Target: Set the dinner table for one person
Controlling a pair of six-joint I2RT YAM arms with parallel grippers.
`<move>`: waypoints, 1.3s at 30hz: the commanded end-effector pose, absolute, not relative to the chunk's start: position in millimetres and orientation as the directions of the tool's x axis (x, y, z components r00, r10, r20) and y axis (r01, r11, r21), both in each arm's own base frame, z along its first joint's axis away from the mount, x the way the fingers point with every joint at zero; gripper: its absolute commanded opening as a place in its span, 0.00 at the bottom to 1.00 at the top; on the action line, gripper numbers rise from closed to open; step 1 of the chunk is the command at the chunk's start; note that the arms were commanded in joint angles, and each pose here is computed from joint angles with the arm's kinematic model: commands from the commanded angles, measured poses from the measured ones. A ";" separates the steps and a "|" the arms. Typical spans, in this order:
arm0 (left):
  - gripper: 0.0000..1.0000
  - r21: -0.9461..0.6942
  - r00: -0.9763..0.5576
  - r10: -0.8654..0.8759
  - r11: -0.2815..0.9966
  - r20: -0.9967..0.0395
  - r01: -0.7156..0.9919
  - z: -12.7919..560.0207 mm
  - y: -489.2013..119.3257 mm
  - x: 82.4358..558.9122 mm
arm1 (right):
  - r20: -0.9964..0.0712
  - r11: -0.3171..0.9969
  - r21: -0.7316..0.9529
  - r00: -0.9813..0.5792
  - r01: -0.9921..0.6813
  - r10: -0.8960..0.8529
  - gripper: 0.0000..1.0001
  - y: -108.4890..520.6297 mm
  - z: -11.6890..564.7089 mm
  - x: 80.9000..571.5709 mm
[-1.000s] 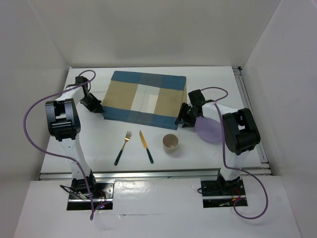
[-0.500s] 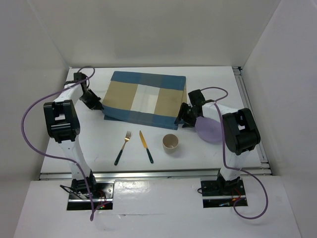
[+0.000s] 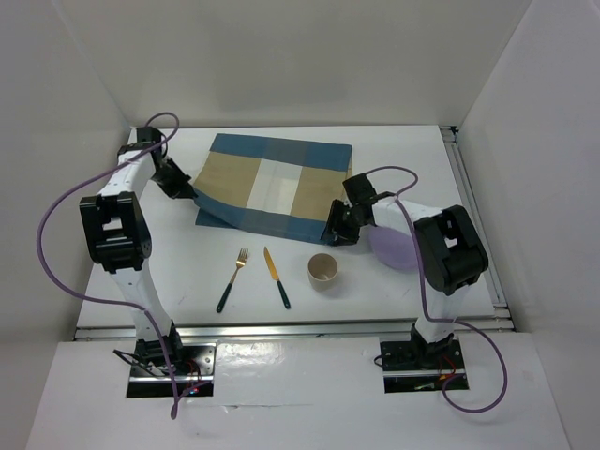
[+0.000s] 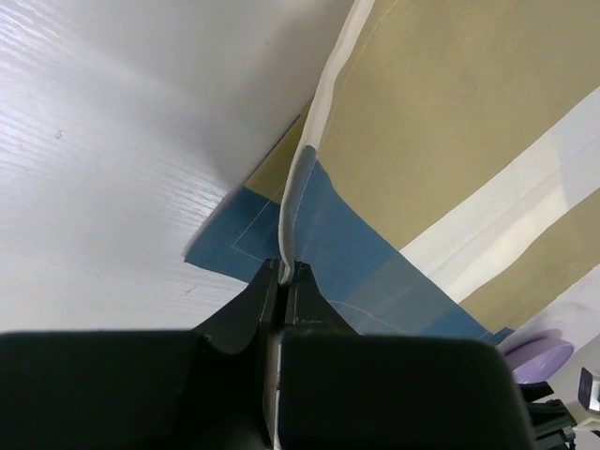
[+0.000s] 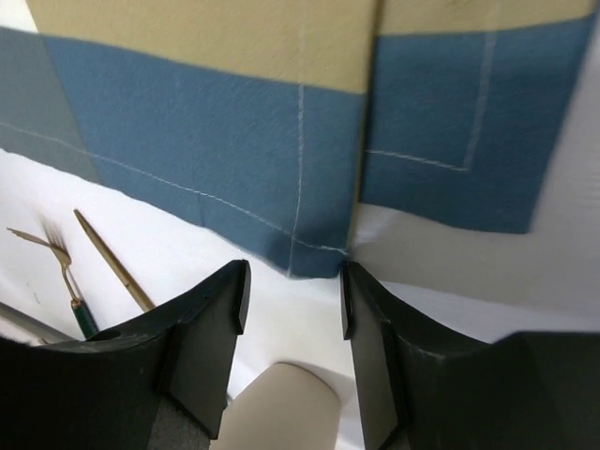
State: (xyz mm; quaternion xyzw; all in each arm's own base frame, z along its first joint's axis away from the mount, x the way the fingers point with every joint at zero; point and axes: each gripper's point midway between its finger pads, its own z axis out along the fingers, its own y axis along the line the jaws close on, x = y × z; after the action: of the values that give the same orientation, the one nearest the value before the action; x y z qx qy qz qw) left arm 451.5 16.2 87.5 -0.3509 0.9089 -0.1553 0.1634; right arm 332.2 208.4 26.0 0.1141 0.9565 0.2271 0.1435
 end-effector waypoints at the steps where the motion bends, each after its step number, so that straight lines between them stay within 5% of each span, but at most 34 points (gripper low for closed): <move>1: 0.00 -0.422 -0.712 -0.661 0.730 -0.236 -0.538 116.0 10.9 454.1 | -0.233 0.865 0.485 -0.934 0.131 0.272 0.54 222.6 25.1 332.7; 5: 0.00 -0.422 -0.712 -0.661 0.730 -0.236 -0.538 116.0 10.9 454.1 | -0.249 0.870 0.471 -0.924 0.147 0.291 0.23 222.8 26.3 337.1; 6: 0.00 -0.422 -0.712 -0.661 0.730 -0.236 -0.538 116.0 10.9 454.1 | -0.267 0.874 0.463 -0.917 0.148 0.297 0.02 220.4 28.7 339.8; 7: 0.00 -0.419 -0.717 -0.655 0.736 -0.238 -0.532 118.0 11.2 453.6 | -0.273 0.879 0.452 -0.914 0.154 0.300 0.00 218.7 31.0 342.2; 21: 0.00 -0.496 -0.724 -0.621 0.750 -0.300 -0.437 168.3 5.3 481.5 | -0.578 0.895 0.443 -0.750 0.043 0.322 0.00 187.6 158.1 439.1; 32: 0.00 -0.621 -0.752 -0.591 0.715 -0.291 -0.322 186.3 -24.0 516.1 | -0.681 0.870 0.492 -0.639 -0.039 0.357 0.00 179.5 223.5 531.9; 39: 0.00 -0.695 -0.684 -0.523 0.718 -0.509 -0.032 279.0 -45.7 536.1 | -0.801 0.848 0.510 -0.437 -0.144 0.408 0.00 151.8 319.6 557.1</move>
State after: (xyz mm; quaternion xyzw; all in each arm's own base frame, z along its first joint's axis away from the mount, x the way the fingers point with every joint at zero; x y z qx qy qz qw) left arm 530.1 -32.3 202.9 -0.2298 0.8859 -0.2969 0.2724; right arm 556.4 163.3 251.4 0.1027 0.8528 0.2465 0.4488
